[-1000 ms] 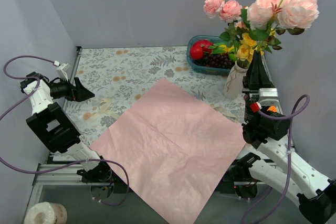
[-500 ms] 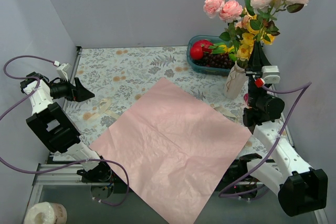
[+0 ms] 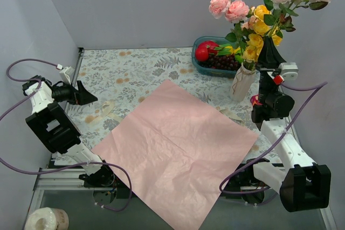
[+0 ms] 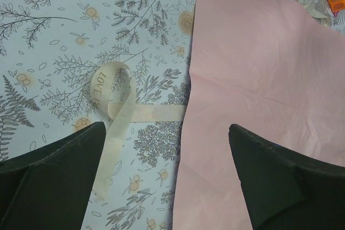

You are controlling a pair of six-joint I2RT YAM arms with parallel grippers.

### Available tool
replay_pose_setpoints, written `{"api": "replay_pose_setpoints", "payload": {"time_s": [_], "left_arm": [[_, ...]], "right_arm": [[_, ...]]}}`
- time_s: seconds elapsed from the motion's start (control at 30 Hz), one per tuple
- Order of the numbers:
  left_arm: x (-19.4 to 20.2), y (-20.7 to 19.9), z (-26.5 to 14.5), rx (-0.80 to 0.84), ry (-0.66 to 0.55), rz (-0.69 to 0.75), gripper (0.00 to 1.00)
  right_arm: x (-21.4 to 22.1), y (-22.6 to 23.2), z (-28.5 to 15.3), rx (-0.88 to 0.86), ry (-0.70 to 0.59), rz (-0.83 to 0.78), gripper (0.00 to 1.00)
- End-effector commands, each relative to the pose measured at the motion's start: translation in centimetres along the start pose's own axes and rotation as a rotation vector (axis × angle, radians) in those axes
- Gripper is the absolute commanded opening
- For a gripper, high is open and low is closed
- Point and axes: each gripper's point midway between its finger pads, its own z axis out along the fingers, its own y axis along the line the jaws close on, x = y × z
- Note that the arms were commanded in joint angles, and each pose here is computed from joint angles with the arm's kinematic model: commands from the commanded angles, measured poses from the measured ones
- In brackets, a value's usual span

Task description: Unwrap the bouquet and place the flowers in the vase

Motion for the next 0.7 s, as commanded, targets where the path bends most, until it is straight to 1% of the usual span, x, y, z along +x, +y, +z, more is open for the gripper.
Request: {"api": "replay_pose_setpoints", "payload": {"time_s": [0.0, 0.17, 0.2, 0.27, 0.3, 0.33, 0.4, 0.57, 0.67], "left_arm": [[-0.7, 0.3, -0.4, -0.011, -0.009, 0.036, 0.98], [-1.5, 0.5, -0.8, -0.018, -0.001, 0.039, 0.98], [-1.6, 0.5, -0.9, -0.019, 0.002, 0.041, 0.98], [-1.6, 0.6, -1.0, -0.016, 0.015, 0.031, 0.98], [-1.5, 0.6, -1.0, -0.017, 0.020, 0.029, 0.98], [-1.4, 0.6, -1.0, -0.017, 0.024, 0.025, 0.98], [-1.0, 0.6, -1.0, -0.019, 0.034, 0.019, 0.98], [-0.4, 0.7, -0.9, -0.023, 0.056, 0.008, 0.98], [-0.3, 0.8, -0.9, -0.027, 0.064, 0.009, 0.98]], "right_arm": [[-5.8, -1.3, 1.7, 0.060, -0.226, 0.039, 0.01], [-5.8, -1.0, 2.4, 0.056, -0.281, 0.036, 0.01], [-5.3, -0.7, 2.6, 0.044, -0.280, 0.036, 0.01], [-5.9, -0.5, 3.0, 0.034, -0.311, 0.036, 0.01], [-5.2, -0.1, 3.2, 0.012, -0.303, 0.031, 0.01], [-5.7, 0.1, 3.5, 0.004, -0.324, 0.030, 0.01], [-5.3, 0.5, 3.9, -0.026, -0.329, 0.027, 0.01], [-7.3, 0.5, 5.5, -0.051, -0.396, 0.020, 0.01], [-7.5, 0.1, 6.2, -0.049, -0.404, 0.029, 0.01]]}}
